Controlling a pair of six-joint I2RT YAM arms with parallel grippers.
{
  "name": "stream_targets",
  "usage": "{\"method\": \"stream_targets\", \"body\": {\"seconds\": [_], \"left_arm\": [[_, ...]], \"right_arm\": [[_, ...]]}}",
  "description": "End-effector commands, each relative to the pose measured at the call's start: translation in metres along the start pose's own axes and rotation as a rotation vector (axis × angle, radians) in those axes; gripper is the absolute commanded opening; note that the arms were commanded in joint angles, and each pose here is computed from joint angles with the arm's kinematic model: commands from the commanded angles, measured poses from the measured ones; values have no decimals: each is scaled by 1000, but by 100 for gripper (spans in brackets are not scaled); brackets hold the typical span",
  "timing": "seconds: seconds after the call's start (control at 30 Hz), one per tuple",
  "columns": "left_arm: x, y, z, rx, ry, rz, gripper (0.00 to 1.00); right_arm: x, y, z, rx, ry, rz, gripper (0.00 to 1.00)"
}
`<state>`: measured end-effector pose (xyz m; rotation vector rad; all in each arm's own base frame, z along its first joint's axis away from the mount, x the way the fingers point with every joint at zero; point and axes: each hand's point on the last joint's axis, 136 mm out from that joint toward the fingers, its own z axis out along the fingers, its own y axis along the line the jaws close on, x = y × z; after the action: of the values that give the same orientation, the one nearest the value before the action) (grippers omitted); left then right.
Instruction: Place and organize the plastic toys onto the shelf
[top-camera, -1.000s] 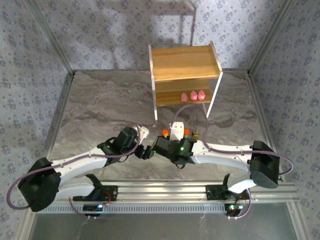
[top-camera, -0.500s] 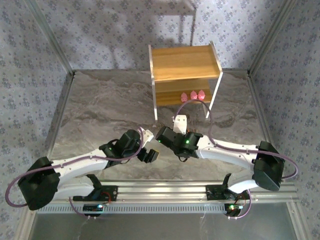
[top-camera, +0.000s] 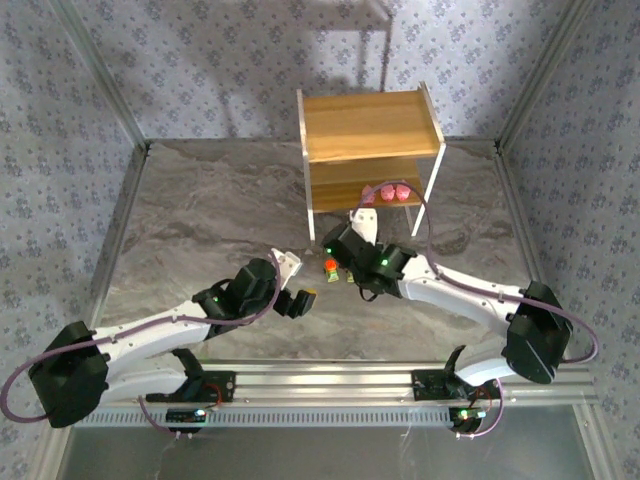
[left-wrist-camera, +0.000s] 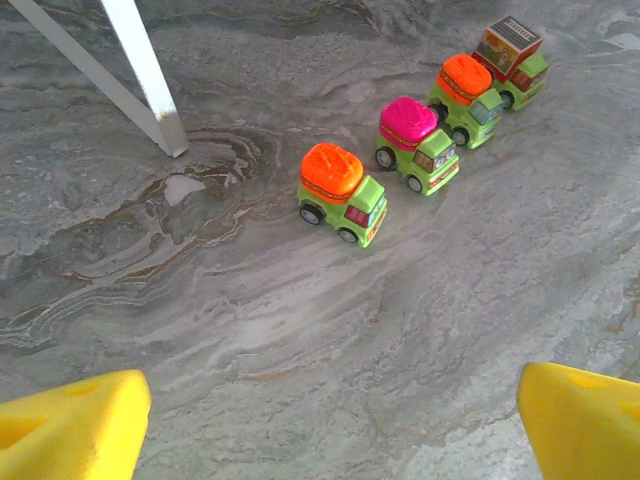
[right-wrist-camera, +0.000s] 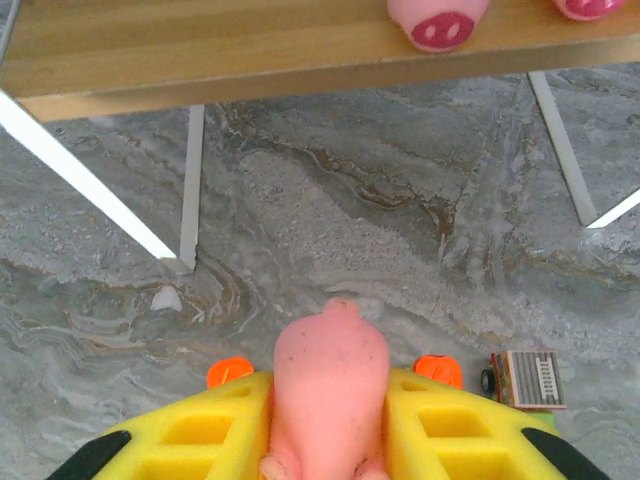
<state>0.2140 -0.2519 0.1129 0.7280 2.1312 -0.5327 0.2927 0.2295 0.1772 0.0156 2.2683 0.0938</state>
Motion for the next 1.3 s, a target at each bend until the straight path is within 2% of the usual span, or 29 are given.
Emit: {"method": "stream_targets", "body": {"seconds": [0.0,0.3,0.63,1.0,1.27], "left_arm": [[-7,3,-4,-28,-35,12,96],[-8,3,-4,-39,-37,7,100],[-6,1,-1,-38,-15,11,100],[-8,1,-4,-39,-37,11,100],[-7,1,-5,-38,-38,11,99]], "right_arm": [[-19,7,-2,-34,-19,-8,29],[-34,3,5,-47,-16,9,28],[-49,7,13,-60,-11,-20,28],[-82,14,26,-78,-40,-31,28],[-90,19,40,-77,-33,-46,28]]}}
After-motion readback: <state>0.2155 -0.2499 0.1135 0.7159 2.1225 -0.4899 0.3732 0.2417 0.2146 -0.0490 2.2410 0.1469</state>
